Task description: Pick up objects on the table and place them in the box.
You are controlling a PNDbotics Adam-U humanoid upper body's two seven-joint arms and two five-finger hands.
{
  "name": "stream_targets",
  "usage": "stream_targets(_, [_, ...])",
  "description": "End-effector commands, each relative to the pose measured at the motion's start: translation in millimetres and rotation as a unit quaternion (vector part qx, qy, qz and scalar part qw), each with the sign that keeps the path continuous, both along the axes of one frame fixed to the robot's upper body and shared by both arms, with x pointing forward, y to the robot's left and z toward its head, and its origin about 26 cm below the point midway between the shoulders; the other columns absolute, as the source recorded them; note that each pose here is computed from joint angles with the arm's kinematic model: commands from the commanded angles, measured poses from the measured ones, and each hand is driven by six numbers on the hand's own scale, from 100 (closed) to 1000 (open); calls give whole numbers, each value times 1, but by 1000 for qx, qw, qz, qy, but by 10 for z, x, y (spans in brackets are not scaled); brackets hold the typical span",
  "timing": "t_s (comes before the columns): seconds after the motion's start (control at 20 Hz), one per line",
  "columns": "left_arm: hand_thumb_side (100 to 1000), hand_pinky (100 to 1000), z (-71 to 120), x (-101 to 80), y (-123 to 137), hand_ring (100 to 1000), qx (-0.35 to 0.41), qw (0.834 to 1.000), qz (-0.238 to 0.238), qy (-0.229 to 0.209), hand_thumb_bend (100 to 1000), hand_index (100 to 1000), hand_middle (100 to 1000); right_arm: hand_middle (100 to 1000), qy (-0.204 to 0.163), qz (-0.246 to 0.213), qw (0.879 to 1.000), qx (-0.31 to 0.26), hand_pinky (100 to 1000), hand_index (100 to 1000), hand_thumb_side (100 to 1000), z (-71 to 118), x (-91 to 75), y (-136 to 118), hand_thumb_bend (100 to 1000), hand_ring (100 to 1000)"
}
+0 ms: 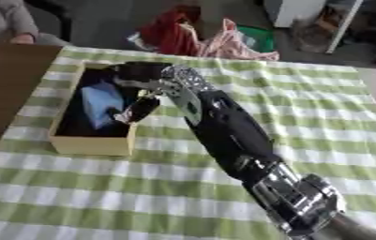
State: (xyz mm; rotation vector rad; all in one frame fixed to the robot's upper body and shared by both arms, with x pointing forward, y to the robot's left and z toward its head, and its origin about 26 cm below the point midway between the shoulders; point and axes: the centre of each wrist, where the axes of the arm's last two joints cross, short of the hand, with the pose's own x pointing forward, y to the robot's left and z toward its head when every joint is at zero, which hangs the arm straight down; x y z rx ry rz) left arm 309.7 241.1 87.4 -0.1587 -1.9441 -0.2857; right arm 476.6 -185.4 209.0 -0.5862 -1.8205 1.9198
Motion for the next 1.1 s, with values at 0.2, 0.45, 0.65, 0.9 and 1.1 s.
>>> stream_targets(0.2, [581, 648, 53, -6, 14, 877, 0, 1000, 0, -9, 100, 686, 747, 985, -17, 3, 1000, 22, 849, 1000, 483, 227, -25, -84, 100, 1000])
stream_targets(0.45, [586, 647, 30, -18, 43, 877, 1, 1000, 7, -4, 100, 686, 747, 948, -45, 6, 997, 66, 829, 1000, 438, 393, -88, -266, 100, 1000])
stream_targets(0.65, [589, 647, 12, -30, 78, 877, 1, 1000, 16, 0, 100, 684, 747, 915, -71, -14, 991, 113, 808, 998, 417, 483, -170, -579, 100, 1000])
stream_targets(0.9, [587, 647, 4, -42, 117, 877, 1, 1000, 28, 0, 100, 682, 748, 868, -85, -106, 973, 187, 769, 984, 516, 465, -319, -1265, 100, 1000])
stream_targets(1.1, [584, 647, -1, -49, 142, 878, 1, 999, 36, -1, 100, 681, 749, 822, -87, -189, 944, 257, 736, 965, 640, 316, -496, -1793, 100, 1000])
